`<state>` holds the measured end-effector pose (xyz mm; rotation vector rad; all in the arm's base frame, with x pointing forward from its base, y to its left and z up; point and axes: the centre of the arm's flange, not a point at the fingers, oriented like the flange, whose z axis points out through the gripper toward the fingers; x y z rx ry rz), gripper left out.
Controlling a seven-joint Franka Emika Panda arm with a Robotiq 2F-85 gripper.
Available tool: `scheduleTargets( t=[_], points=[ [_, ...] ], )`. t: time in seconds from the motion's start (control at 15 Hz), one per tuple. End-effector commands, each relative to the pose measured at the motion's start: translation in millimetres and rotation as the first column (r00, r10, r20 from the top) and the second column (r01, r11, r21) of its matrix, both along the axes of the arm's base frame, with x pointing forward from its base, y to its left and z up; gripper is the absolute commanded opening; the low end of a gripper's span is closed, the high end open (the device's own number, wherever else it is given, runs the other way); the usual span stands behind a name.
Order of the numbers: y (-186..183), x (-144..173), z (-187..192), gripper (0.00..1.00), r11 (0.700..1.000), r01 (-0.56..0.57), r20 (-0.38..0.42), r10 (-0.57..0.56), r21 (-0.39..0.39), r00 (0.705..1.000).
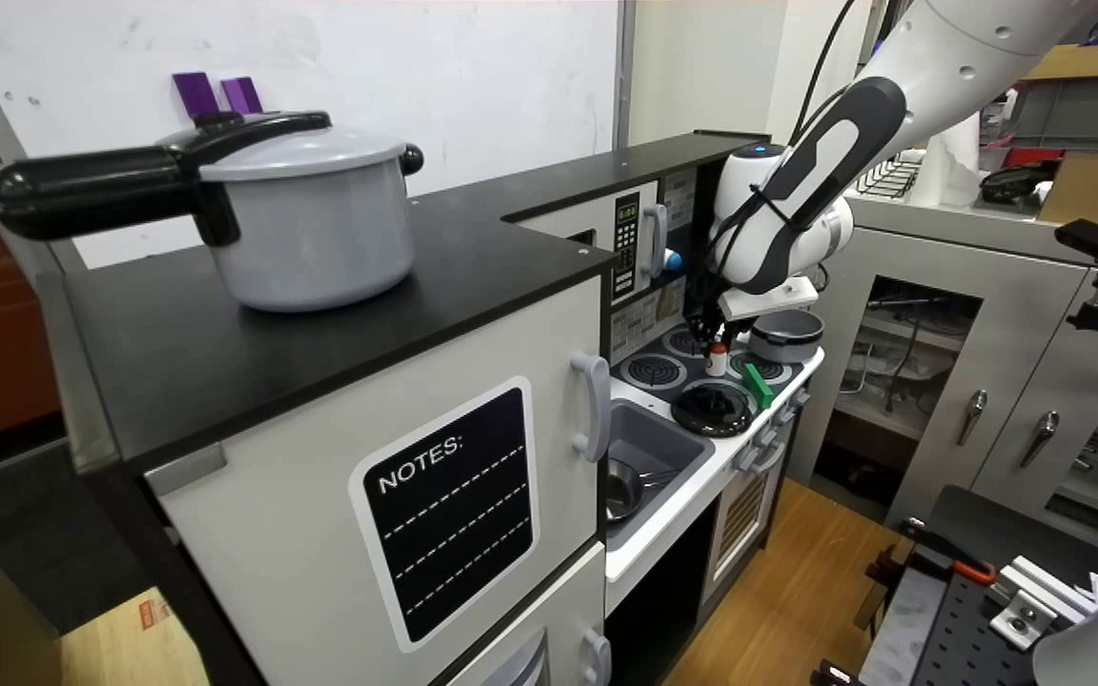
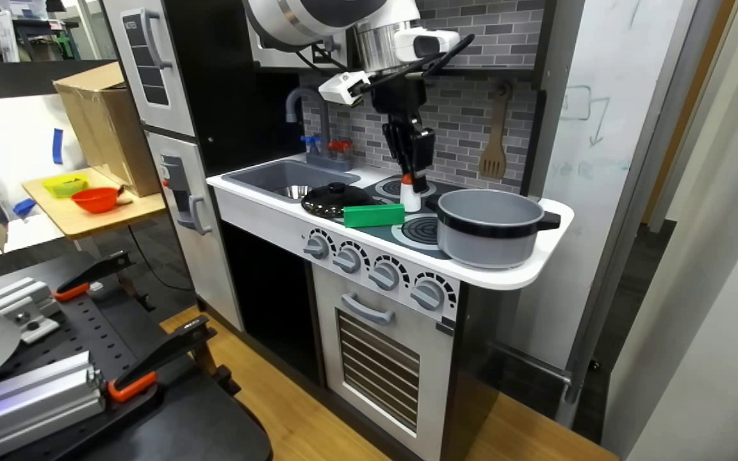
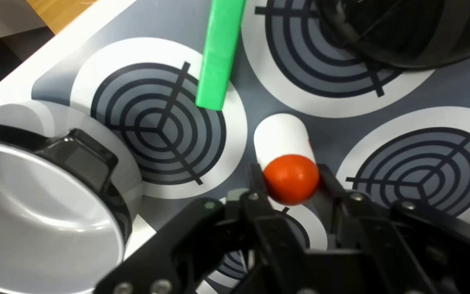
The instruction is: Take off the lid from the pot, place the white object inside, and cover it with the lid
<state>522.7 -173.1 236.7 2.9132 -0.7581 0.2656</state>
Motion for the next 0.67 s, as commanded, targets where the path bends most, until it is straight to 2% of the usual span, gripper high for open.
scheduleTargets(
  t=[0.0, 0.33, 0.6],
  points=[
    [-7.6, 0.8, 2.5, 0.09, 1.000, -0.005, -0.009, 0.005, 0.001, 1.000],
    [-8.1, -3.1, 12.6, 0.09, 1.000, -0.009, 0.007, 0.009, -0.008, 1.000],
    [-5.6, -13.1, 45.4, 0.09, 0.999, -0.039, 0.066, 0.040, -0.014, 0.997]
  ],
)
